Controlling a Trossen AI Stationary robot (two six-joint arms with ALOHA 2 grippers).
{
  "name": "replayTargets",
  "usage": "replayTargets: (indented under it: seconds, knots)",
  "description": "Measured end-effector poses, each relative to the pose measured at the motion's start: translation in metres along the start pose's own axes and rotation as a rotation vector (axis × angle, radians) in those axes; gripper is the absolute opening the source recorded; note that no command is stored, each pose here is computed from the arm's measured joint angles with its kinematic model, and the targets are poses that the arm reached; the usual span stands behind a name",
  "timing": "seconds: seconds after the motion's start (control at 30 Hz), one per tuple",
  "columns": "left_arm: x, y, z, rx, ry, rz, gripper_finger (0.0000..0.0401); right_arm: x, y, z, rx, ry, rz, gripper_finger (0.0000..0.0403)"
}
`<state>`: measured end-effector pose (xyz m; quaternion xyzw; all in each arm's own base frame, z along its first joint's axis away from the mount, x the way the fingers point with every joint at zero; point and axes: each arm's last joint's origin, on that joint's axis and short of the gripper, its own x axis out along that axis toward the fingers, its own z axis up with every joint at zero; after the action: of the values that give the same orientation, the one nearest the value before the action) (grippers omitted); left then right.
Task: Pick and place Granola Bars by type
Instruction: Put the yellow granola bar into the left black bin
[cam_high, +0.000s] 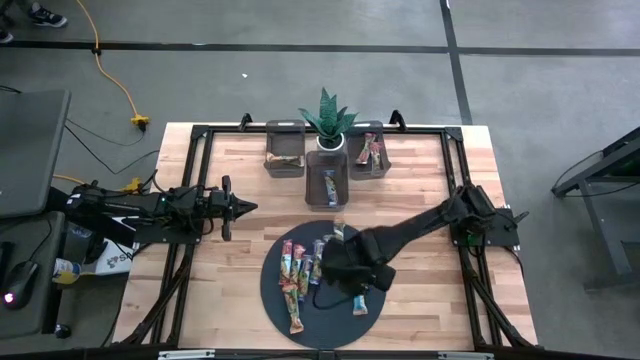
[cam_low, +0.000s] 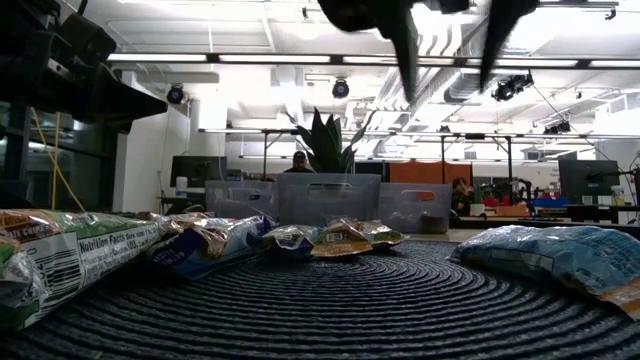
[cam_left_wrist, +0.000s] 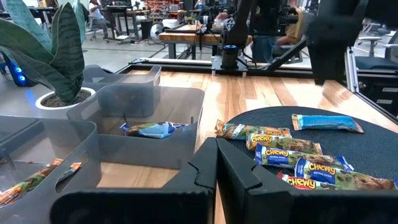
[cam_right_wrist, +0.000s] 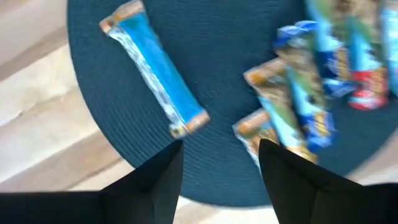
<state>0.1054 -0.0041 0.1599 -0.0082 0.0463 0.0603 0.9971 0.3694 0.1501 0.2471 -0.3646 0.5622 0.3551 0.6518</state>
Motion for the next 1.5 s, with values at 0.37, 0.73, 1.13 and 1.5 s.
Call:
replayTargets:
  seconds: [0.37,0.73,1.13,1.5]
  knots:
    - [0.0,0.0,0.0,0.0,0.0,0.0,0.0001,0.056,0.037,0.007,-0.08,0.039,0.01,0.0193]
    - [0.0,0.0,0.0,0.0,-0.001,0.0,0.0001,0.067,0.048,0.023,-0.179,-0.075,-0.044,0.0192]
    - [0.0,0.0,0.0,0.0,0.0,0.0,0.0001,0.066,0.056,0.029,-0.313,-0.125,-0.004,0.0192]
    - [0.0,0.0,0.0,0.0,0.0,0.0,0.0001,0.066,0.055,0.032,-0.465,-0.173,-0.023,0.0193]
